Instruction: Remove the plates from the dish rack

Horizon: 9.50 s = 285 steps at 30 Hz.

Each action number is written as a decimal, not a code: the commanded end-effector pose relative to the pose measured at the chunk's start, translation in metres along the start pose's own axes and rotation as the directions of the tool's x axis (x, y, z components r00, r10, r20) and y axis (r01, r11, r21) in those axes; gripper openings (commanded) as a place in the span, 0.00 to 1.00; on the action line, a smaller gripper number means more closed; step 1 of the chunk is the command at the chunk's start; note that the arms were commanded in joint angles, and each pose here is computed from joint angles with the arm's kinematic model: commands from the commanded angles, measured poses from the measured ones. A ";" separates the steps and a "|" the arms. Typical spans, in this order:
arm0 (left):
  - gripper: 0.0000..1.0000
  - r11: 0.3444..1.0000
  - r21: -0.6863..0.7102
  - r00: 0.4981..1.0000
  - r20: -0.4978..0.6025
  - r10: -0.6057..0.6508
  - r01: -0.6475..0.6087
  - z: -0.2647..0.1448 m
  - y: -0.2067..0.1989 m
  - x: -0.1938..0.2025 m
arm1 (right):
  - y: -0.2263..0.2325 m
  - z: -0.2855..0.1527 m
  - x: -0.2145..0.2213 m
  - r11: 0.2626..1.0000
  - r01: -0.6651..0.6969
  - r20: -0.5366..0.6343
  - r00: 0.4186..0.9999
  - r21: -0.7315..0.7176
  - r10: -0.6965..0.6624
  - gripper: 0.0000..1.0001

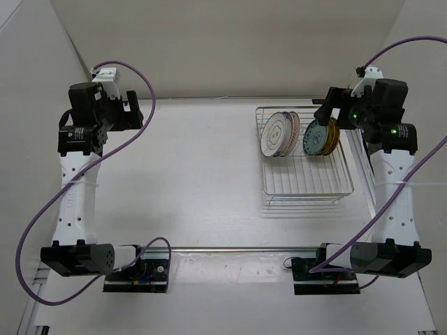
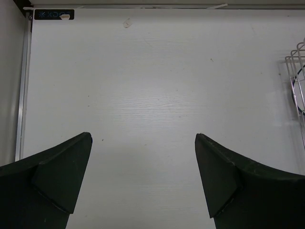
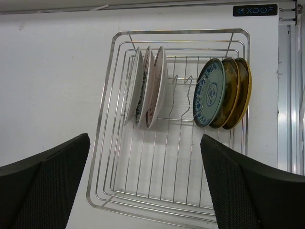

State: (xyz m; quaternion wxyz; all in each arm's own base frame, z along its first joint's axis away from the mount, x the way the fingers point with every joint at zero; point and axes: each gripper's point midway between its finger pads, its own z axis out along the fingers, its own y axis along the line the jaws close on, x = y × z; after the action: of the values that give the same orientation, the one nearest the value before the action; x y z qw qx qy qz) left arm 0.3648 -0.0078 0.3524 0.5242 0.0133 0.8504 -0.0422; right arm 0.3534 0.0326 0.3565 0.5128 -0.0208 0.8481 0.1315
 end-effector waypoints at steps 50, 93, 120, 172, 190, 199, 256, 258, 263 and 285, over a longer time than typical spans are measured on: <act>1.00 0.989 -0.141 0.998 -0.055 0.036 -0.044 -0.009 0.026 0.038 | 0.043 0.196 0.065 0.891 0.446 -0.283 0.868 0.084 -0.408 0.65; 1.00 0.984 -0.168 0.997 -0.066 0.044 -0.055 -0.005 0.031 0.044 | 0.034 0.191 0.056 0.803 0.513 -0.342 0.845 0.302 -0.411 0.00; 1.00 0.753 0.633 0.981 0.066 0.183 -0.183 0.036 -0.154 -0.015 | 0.155 0.032 0.012 0.825 0.491 0.010 0.861 -0.279 -0.509 0.00; 0.11 0.747 0.656 0.993 -0.110 -0.047 0.108 0.095 -0.190 0.003 | 0.096 0.049 -0.002 0.916 0.257 -0.003 0.963 -0.309 -0.271 1.00; 0.11 0.654 0.561 0.827 -0.529 -0.187 0.507 0.235 -0.140 0.147 | 0.043 0.052 0.015 0.955 0.283 -0.058 0.956 -0.087 -0.288 1.00; 0.11 0.649 0.480 0.747 -0.630 -0.212 0.590 0.259 -0.138 0.191 | 0.030 0.056 0.013 0.963 0.268 -0.051 0.962 -0.008 -0.268 1.00; 1.00 0.975 0.221 0.948 -0.315 0.045 0.027 0.106 -0.012 0.068 | 0.008 0.195 0.090 0.860 0.501 -0.396 0.811 0.093 -0.430 0.30; 1.00 0.975 0.221 0.951 -0.307 0.046 0.024 0.105 -0.013 0.067 | 0.008 0.197 0.090 0.860 0.501 -0.396 0.811 0.093 -0.430 0.26; 1.00 0.972 0.236 0.945 -0.321 0.063 0.016 0.104 -0.014 0.076 | 0.011 0.197 0.091 0.850 0.513 -0.426 0.800 0.118 -0.423 0.07; 1.00 0.962 0.274 0.952 -0.299 0.073 0.012 0.124 -0.017 0.082 | 0.012 0.118 -0.001 0.765 0.513 -0.299 0.856 0.389 -0.422 0.00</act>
State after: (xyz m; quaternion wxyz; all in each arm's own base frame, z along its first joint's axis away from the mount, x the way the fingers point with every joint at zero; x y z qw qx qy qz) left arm 0.4304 -0.0329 0.2051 0.3406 0.0853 0.9248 -0.1466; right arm 0.4707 0.1019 0.2249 0.3664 -0.1621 0.9003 -0.1703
